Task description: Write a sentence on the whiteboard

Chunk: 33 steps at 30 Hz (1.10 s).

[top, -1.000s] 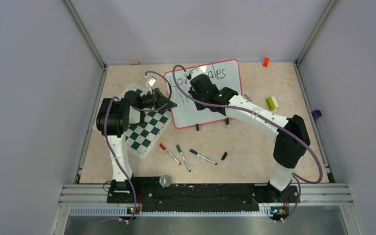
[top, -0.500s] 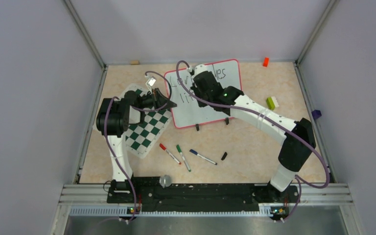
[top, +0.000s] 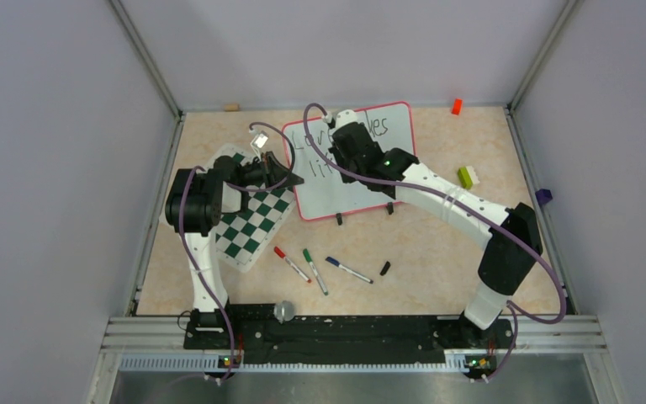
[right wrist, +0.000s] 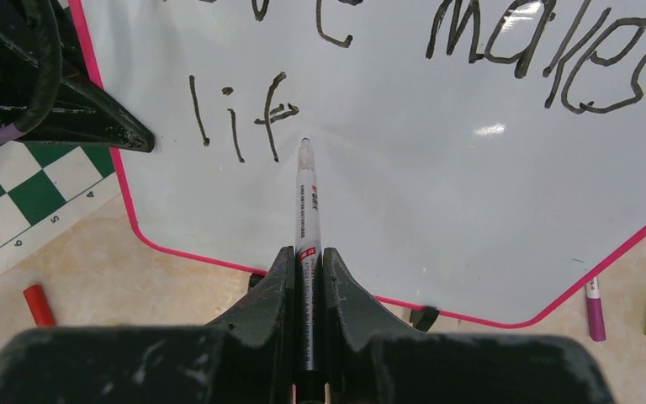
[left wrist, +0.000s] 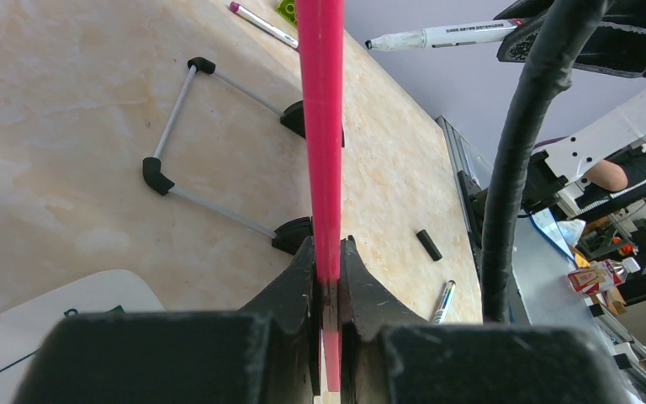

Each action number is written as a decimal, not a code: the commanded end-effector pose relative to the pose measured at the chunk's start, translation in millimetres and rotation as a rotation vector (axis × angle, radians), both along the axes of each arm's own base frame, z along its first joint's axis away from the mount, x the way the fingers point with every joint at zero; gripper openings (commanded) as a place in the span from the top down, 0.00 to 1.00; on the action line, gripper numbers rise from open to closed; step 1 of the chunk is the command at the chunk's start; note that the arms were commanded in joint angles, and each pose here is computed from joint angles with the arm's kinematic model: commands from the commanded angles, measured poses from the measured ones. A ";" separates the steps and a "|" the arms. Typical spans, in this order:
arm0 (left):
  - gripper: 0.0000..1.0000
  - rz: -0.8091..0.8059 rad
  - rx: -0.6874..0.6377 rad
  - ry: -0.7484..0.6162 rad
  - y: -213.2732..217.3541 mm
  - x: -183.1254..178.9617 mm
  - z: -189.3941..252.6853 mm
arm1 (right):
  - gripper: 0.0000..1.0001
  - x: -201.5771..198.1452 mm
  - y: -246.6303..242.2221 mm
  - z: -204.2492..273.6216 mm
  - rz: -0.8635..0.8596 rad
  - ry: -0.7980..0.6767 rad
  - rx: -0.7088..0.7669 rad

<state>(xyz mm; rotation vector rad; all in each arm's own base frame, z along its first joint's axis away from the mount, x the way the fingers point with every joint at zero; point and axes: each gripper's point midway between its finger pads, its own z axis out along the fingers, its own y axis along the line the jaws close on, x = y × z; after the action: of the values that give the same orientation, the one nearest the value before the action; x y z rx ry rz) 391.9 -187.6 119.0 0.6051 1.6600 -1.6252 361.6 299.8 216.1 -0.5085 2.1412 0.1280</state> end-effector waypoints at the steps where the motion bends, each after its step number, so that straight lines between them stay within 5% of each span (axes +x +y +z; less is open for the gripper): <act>1: 1.00 -0.029 0.020 -0.222 -1.1 -5.6 17.6 | 1.00 7.6 6.6 24.3 -0.014 -0.059 0.074; 33: 1.00 -0.035 0.021 -0.220 -0.9 -4.9 17.5 | 1.00 19.6 9.9 6.0 -0.037 -0.038 0.004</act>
<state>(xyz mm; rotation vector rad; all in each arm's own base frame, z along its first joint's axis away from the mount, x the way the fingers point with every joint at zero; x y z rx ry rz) 391.5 -187.6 119.7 0.6068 1.6607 -1.6263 369.0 306.1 199.6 -0.5199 2.1648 0.1001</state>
